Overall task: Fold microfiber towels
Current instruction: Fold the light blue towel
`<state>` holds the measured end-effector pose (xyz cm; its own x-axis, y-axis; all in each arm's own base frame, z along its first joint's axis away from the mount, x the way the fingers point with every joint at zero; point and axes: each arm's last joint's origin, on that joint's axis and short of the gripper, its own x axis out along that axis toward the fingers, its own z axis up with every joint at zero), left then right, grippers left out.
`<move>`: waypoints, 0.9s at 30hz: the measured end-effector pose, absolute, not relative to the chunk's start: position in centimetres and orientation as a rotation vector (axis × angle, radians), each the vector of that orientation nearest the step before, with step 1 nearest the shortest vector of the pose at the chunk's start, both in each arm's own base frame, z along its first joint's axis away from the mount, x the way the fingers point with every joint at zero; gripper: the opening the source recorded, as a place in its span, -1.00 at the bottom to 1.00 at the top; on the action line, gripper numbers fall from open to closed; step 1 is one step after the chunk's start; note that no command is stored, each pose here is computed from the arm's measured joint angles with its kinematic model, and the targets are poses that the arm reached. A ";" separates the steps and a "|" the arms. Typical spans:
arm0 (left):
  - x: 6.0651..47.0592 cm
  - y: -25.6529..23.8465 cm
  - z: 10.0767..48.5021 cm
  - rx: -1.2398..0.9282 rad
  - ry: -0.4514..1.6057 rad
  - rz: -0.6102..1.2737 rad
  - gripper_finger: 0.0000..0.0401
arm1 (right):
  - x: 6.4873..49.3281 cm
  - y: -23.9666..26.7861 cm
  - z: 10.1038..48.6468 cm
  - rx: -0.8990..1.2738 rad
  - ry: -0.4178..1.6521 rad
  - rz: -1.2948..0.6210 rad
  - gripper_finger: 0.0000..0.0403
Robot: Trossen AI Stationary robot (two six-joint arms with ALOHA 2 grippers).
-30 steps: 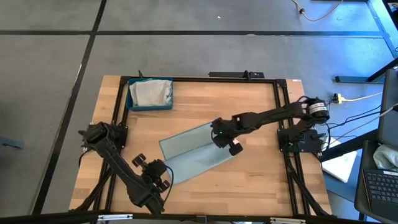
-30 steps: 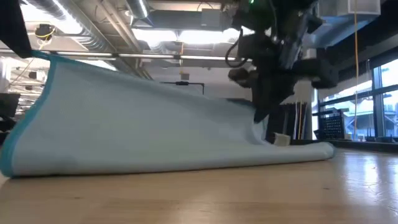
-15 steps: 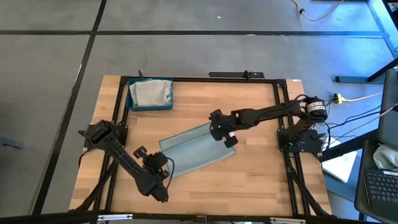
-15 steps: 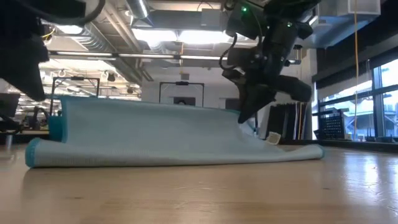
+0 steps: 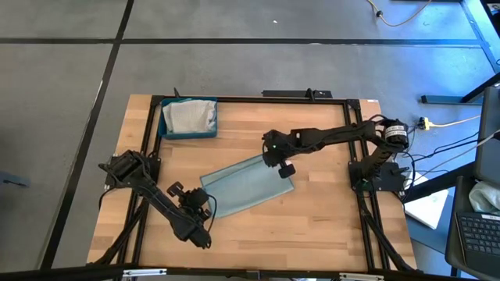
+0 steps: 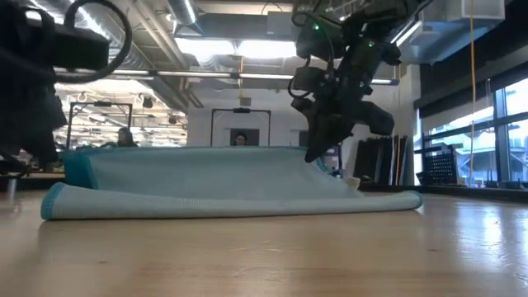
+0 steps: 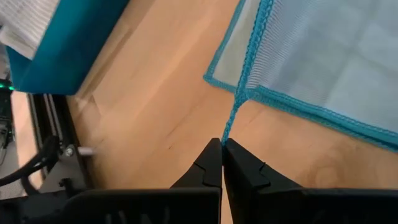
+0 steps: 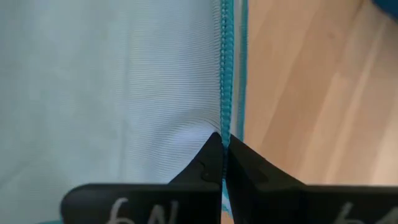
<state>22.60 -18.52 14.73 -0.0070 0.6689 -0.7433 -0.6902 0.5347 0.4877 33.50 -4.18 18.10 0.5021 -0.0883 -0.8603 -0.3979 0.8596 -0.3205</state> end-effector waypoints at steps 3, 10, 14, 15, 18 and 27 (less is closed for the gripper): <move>22.5 -18.2 14.2 -0.027 1.157 1.075 -1.00 | 33.5 -4.4 17.8 -0.511 1.042 0.208 -0.93; 22.3 -17.7 14.0 0.007 1.110 1.093 -0.99 | 33.7 -4.7 16.3 -0.505 1.105 0.204 -0.85; 22.5 -17.3 14.1 0.026 1.114 1.116 -0.88 | 33.8 -4.9 15.5 -0.539 1.152 0.146 -0.75; 22.5 -17.2 14.1 0.027 1.114 1.121 -0.84 | 33.8 -5.0 15.5 -0.546 1.155 0.133 -0.73; 22.6 -16.8 14.2 0.036 1.124 1.140 -0.71 | 33.9 -5.0 15.5 -0.551 1.152 0.122 -0.65; 21.9 -16.8 14.7 0.059 1.222 1.190 -0.51 | 33.5 -5.3 15.9 -0.597 1.203 0.012 -0.52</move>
<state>21.90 -16.78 14.68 -0.1340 0.7189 -0.6821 -0.6630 0.4465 0.6009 33.54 -5.29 15.88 0.3787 -0.2998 -0.8756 -0.3166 0.8471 -0.4269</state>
